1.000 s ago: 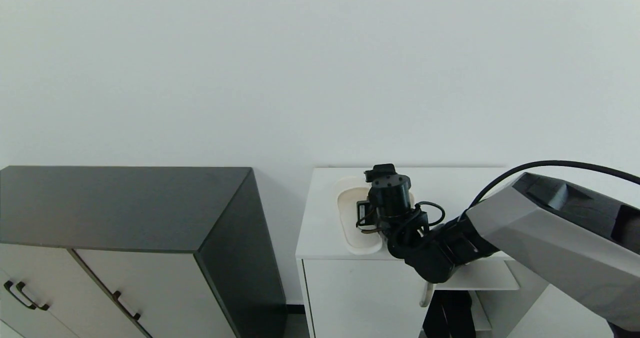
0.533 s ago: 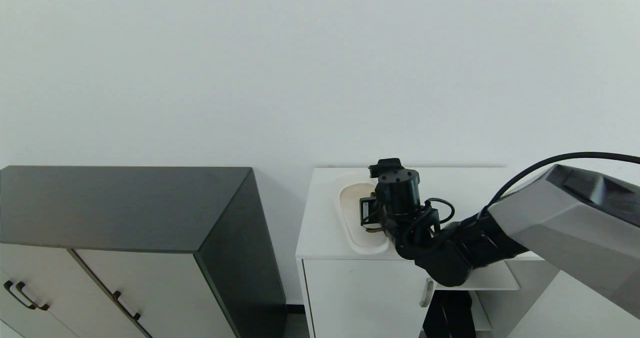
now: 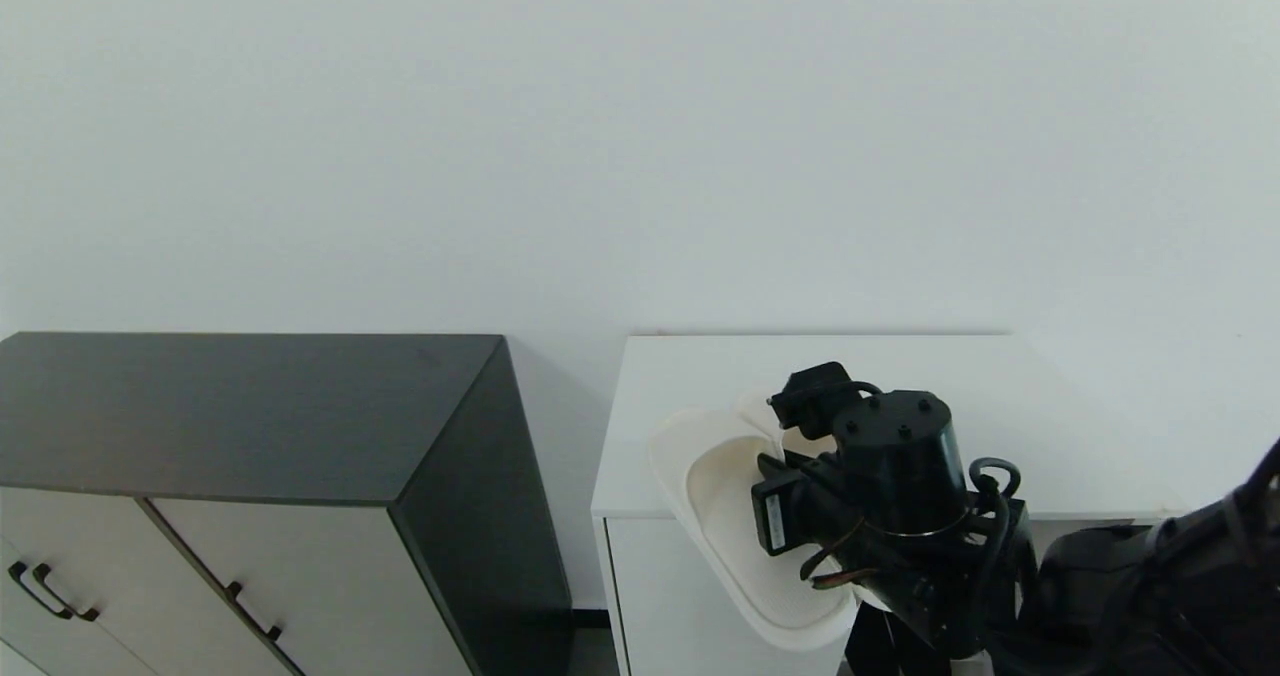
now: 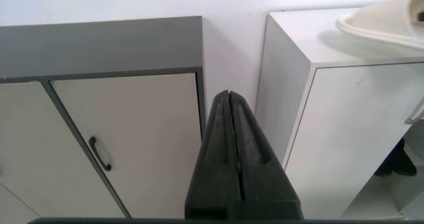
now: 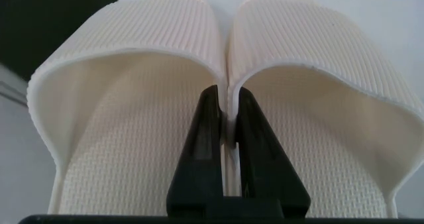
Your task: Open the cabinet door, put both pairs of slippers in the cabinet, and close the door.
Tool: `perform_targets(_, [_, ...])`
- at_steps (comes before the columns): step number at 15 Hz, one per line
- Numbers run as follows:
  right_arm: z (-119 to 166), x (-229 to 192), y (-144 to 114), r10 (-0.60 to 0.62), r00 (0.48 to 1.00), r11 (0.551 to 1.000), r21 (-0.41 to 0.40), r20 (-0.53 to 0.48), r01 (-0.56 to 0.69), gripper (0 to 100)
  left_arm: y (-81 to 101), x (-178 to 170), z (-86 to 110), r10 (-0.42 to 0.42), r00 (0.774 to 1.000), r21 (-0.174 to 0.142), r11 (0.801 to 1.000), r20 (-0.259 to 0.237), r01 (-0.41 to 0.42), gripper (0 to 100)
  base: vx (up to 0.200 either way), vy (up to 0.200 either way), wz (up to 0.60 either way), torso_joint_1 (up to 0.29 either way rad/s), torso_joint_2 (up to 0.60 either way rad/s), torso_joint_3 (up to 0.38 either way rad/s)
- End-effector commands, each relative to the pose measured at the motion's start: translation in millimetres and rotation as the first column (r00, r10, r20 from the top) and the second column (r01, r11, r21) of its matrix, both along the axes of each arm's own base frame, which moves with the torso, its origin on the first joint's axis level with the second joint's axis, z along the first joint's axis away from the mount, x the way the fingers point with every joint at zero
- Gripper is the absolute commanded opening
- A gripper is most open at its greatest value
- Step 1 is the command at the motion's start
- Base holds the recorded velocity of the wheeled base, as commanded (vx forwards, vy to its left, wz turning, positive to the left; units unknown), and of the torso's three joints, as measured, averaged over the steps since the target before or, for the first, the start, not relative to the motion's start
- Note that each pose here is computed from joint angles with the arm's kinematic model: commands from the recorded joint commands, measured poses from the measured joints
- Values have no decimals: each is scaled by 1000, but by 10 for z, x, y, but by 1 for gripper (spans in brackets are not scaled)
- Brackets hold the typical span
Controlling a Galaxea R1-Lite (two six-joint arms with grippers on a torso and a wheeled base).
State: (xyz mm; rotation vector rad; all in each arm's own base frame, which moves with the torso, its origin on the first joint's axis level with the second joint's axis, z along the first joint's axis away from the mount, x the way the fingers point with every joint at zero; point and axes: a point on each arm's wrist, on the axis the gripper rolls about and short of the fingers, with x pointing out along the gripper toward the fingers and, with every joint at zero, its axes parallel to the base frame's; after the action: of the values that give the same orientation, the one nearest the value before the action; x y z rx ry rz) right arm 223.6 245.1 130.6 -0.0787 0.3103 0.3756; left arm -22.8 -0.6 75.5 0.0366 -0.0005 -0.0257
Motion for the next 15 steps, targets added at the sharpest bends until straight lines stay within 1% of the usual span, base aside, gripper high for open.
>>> perform_targets(1, [11, -50, -1, 16, 1000, 1000, -7, 5, -15, 0, 0, 1, 0, 1, 1000, 0, 1000, -2, -1, 0, 0, 0, 0, 0, 0, 0])
perform_targets(5, [5, -58, 5, 15, 1000, 1000, -2, 7, -15, 0, 0, 1, 0, 0, 1000, 0, 1000, -2, 0, 0, 0, 0, 0, 0, 0, 0])
perform_targets(15, [-58, -59, 19, 18, 1000, 1000, -17, -3, -18, 0, 0, 1, 0, 0, 1000, -1, 1000, -2, 0, 0, -200, 0, 0, 2, 2, 4])
